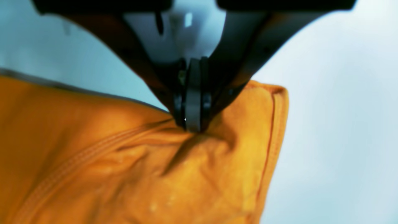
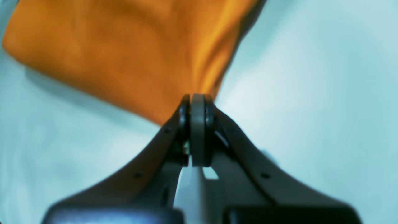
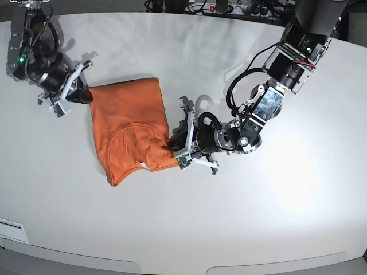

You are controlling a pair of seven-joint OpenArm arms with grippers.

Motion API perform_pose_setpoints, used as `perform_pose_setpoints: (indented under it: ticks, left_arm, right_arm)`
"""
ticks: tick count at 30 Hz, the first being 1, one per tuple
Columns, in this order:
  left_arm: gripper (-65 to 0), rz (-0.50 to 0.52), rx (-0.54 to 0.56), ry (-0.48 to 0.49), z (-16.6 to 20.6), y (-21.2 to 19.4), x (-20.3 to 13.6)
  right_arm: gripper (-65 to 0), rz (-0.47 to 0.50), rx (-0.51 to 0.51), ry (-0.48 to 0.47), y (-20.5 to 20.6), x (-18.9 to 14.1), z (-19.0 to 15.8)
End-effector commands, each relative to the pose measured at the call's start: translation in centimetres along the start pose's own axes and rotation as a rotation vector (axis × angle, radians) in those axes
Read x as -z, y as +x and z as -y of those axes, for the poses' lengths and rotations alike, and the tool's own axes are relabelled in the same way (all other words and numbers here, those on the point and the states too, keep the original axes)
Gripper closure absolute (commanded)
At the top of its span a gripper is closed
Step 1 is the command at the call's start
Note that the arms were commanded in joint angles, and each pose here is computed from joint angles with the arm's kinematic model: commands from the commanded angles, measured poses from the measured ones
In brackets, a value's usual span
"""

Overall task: Fold the T-shirt properly
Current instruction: 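Grasp the bundle's edges with both grippers and square it on the table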

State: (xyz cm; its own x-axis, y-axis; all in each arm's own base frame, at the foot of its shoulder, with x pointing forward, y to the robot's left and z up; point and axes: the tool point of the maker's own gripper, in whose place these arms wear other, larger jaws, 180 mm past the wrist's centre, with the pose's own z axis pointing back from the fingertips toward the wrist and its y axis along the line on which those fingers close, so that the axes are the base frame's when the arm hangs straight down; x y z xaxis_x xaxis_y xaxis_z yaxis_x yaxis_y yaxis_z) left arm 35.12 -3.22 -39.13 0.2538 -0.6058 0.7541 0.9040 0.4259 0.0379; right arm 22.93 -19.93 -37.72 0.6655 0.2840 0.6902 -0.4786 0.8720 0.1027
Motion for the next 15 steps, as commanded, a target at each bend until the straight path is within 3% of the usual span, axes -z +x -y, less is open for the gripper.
perform_pose_setpoints:
  ticks: [1,8,15]
  left_arm:
    - [0.0,-0.150,0.050,0.035,-0.7,-2.9,0.0]
    - [0.0,-0.034,0.149,0.066,-2.0,3.4,-1.1]
    - [0.0,0.103,0.150,0.072,-2.4,9.7,-4.0]
  right_arm:
    - [0.0,0.027,-0.010,-0.021,0.7,-0.9,0.3]
    - [0.0,0.139,0.037,-0.084,2.7,-3.0,0.4]
    - [0.0,0.219,0.160,0.006,3.9,-4.4,-0.2]
